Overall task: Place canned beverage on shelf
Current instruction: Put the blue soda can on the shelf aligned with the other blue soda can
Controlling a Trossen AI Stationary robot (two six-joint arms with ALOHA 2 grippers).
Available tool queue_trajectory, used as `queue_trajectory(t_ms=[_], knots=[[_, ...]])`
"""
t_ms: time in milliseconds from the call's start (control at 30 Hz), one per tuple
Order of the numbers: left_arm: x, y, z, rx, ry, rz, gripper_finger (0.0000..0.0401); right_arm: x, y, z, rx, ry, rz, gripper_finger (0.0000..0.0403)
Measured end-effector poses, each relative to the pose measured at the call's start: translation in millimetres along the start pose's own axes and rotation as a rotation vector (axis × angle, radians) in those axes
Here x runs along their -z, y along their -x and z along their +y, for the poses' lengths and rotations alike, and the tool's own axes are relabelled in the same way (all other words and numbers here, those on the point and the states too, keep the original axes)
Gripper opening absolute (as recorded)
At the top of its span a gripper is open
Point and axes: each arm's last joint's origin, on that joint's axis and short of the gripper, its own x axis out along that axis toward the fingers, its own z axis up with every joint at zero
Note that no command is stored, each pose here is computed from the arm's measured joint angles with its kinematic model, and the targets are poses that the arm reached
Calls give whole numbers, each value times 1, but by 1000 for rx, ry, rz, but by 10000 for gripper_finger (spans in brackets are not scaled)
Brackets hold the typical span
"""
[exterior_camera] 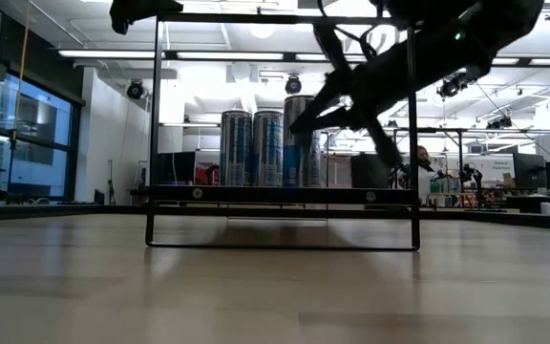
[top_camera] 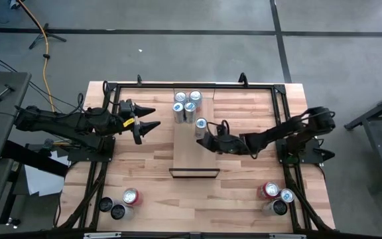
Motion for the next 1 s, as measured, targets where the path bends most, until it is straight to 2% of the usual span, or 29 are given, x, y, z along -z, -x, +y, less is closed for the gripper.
queue_trajectory(t_ms=[200,600,1000], knots=[[0,0,0,0,0,2,278,-4,-13,-12,23,-61,-46,0],[1,0,0,0,-3,6,278,-19,-18,-9,-2,-111,-119,0],[1,0,0,1,-3,7,278,-53,-28,-8,-4,-107,-191,0]])
